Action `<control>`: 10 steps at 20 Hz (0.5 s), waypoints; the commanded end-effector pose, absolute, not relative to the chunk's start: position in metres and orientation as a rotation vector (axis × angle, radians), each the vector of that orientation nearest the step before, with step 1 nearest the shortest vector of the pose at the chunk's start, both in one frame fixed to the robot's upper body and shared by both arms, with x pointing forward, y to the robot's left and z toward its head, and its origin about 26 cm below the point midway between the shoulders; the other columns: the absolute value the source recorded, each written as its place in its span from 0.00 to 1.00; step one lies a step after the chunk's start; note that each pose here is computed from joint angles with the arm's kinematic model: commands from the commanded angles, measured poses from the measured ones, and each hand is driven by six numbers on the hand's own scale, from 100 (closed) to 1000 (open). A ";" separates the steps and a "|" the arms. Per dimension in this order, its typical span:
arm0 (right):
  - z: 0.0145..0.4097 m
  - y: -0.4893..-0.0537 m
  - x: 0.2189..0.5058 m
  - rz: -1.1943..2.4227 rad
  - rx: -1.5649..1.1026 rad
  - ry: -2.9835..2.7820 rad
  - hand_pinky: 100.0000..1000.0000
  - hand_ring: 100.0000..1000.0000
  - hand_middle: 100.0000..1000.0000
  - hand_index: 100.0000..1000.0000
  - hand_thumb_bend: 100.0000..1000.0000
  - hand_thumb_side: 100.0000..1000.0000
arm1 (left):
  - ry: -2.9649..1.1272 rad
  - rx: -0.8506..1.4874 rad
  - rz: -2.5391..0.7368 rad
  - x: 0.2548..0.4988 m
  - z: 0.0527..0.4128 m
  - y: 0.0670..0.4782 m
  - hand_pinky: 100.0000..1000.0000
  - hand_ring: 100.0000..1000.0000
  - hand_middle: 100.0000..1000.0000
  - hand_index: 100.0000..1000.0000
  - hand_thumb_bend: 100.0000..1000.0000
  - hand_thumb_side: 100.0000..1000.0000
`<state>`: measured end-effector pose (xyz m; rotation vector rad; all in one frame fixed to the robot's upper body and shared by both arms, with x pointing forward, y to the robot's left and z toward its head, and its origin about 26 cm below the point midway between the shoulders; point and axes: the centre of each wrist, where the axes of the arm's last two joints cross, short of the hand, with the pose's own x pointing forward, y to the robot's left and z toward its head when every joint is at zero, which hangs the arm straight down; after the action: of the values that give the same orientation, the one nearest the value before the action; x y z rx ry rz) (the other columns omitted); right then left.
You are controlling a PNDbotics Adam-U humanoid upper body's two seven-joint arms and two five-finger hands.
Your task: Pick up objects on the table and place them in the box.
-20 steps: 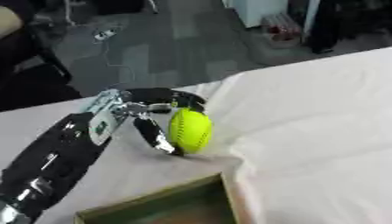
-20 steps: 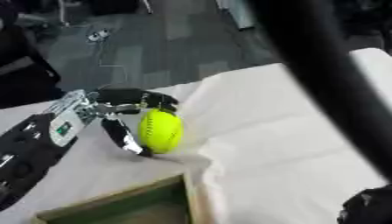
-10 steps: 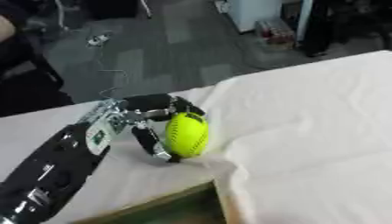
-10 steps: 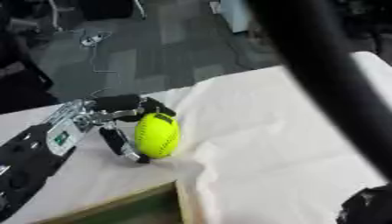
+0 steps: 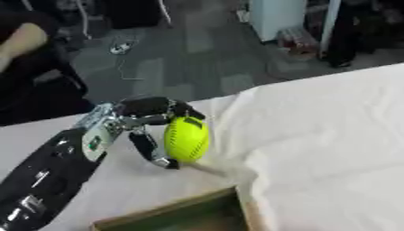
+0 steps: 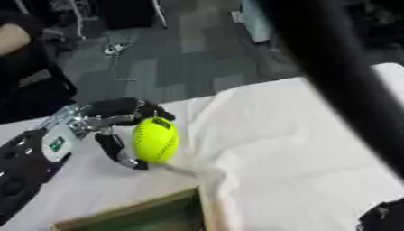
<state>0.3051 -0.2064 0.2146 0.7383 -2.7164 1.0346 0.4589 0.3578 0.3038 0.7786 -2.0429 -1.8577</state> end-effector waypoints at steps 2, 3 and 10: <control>0.212 -0.215 0.301 1.233 0.730 -2.773 0.00 0.31 0.44 0.56 0.00 0.93 | -2.108 0.784 -1.928 0.445 0.330 0.366 0.00 0.00 0.11 0.39 0.00 0.25; 0.209 -0.217 0.301 1.241 0.727 -2.762 0.00 0.31 0.44 0.56 0.00 0.93 | -2.141 0.775 -1.916 0.444 0.333 0.363 0.00 0.00 0.11 0.39 0.00 0.23; 0.198 -0.231 0.297 1.282 0.718 -2.723 0.00 0.32 0.44 0.54 0.00 0.93 | -2.261 0.672 -1.926 0.435 0.330 0.344 0.00 0.00 0.11 0.39 0.00 0.22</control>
<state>0.2989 -0.2266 0.1924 0.7144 -2.6128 1.0249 0.4432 0.3391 0.3126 0.6502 -2.2464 -1.8741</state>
